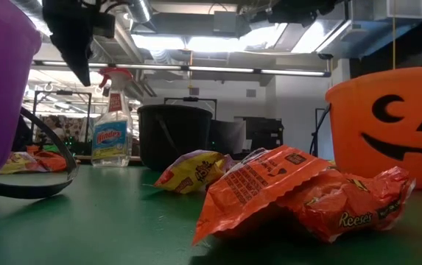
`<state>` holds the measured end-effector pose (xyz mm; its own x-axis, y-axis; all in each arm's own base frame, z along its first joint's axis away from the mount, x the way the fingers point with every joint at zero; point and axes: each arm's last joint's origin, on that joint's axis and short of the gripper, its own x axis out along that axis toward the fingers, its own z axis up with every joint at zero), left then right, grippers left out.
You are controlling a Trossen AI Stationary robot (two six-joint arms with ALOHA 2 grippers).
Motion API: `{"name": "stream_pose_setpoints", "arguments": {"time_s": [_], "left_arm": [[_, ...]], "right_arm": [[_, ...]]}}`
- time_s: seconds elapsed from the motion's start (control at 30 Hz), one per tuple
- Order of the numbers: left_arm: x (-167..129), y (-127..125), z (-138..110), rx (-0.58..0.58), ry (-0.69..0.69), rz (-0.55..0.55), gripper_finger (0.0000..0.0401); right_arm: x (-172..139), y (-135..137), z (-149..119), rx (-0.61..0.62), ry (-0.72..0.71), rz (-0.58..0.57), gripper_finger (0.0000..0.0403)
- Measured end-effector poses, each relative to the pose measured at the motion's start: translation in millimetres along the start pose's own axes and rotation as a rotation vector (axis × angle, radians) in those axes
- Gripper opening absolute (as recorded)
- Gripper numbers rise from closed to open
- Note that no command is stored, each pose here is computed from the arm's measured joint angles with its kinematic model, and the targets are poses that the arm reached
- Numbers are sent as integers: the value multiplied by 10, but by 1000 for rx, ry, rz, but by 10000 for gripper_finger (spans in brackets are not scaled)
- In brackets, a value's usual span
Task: Sort candy
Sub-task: Put the orange candy into the orange bucket
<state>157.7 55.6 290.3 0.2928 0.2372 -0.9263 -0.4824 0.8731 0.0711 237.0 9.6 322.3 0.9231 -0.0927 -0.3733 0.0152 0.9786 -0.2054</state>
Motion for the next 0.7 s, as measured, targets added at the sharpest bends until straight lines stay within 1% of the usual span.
{"name": "stream_pose_setpoints", "arguments": {"time_s": [0.07,0.2,0.3,0.37,0.5,0.7], "left_arm": [[138,31,-69,-17,58,-14,194],[450,51,-289,-13,193,-23,194],[581,70,-368,-24,220,-2,194],[634,79,-377,-33,204,-1,194],[688,117,-350,-59,219,24,194],[831,220,-301,-217,280,75,194]], "right_arm": [[0,2,-3,-4,2,1,184],[0,4,-9,-8,7,9,184],[0,5,-10,-29,8,9,184],[0,4,-9,-34,8,9,184],[0,1,-2,-50,1,1,184],[0,0,0,-52,0,-2,184]]}}
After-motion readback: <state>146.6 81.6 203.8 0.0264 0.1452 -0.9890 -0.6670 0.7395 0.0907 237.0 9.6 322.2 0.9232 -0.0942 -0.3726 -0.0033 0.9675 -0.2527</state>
